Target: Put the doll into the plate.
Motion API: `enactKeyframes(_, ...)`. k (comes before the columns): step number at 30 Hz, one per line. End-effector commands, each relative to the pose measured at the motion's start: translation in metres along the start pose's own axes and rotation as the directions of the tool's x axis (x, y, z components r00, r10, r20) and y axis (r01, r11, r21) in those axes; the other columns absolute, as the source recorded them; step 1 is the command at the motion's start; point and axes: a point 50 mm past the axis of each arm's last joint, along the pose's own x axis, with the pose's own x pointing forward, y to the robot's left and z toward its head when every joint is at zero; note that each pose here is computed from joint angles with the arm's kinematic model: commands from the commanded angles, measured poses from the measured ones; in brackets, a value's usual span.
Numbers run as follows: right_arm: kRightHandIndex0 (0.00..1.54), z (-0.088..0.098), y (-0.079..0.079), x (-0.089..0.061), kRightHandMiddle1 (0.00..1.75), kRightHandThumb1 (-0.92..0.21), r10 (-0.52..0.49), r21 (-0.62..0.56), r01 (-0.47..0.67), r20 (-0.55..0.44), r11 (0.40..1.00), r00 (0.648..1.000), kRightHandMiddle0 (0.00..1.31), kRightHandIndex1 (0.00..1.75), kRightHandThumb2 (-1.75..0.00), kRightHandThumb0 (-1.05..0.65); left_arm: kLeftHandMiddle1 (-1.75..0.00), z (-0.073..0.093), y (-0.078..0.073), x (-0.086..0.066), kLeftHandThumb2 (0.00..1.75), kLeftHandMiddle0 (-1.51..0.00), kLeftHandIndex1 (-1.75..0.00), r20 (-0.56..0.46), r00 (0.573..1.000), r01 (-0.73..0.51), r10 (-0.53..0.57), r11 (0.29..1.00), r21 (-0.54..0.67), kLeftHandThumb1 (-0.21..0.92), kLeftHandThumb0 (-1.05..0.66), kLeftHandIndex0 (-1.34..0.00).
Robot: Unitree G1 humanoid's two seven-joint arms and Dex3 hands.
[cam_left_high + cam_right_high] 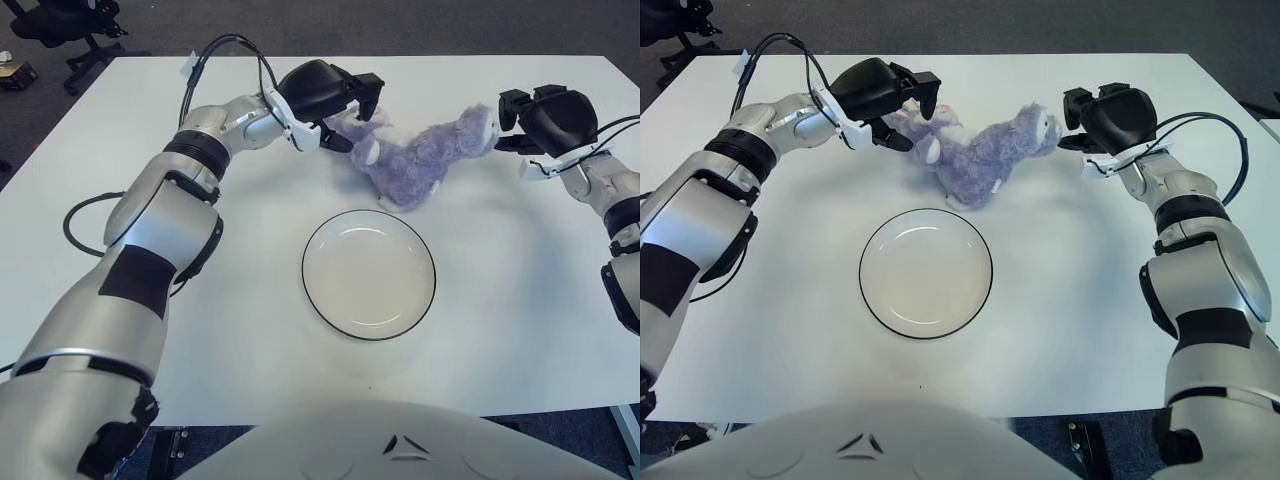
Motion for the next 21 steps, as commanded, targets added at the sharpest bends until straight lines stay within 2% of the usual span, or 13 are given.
enactKeyframes(1, 0.43, -0.009, -0.008, -0.002, 1.18, -0.91, -0.034, 0.007, 0.035, -0.044, 0.999, 0.998, 0.42, 1.42, -0.14, -0.45, -1.75, -0.004, -0.002, -0.005, 1.0, -0.8, -1.75, -0.03, 1.0, 0.009, -0.009, 1.0, -0.01, 0.56, -0.39, -0.42)
enactKeyframes(3, 0.44, -0.009, -0.008, -0.002, 1.0, -0.91, -0.037, 0.011, 0.038, -0.05, 0.999, 0.998, 0.38, 1.32, -0.07, -0.5, -1.75, -0.004, -0.003, -0.005, 1.0, -0.79, -1.75, -0.031, 0.999, 0.01, -0.011, 1.0, -0.01, 0.56, -0.39, -0.42)
enactKeyframes(6, 0.45, -0.009, -0.008, -0.002, 0.9, -0.91, -0.044, 0.017, 0.045, -0.056, 0.999, 0.997, 0.38, 1.24, -0.03, -0.51, -1.75, -0.005, -0.003, -0.005, 1.0, -0.79, -1.75, -0.036, 0.999, 0.014, -0.014, 1.0, -0.008, 0.56, -0.39, -0.42)
enactKeyframes(11, 0.47, -0.009, -0.007, -0.008, 0.84, -0.89, -0.05, 0.039, 0.052, -0.052, 0.998, 0.997, 0.41, 1.14, 0.0, -0.5, -1.75, -0.007, -0.003, -0.007, 0.99, -0.79, -1.75, -0.049, 0.998, 0.03, -0.03, 1.0, 0.0, 0.57, -0.39, -0.41)
enactKeyframes(21, 0.48, 0.002, -0.002, -0.018, 0.75, -0.88, -0.03, 0.168, 0.033, -0.022, 0.985, 0.999, 0.45, 1.03, 0.0, -0.47, -1.75, -0.013, -0.004, -0.01, 0.98, -0.79, -1.75, -0.09, 0.996, 0.035, -0.029, 0.998, 0.061, 0.58, -0.39, -0.41)
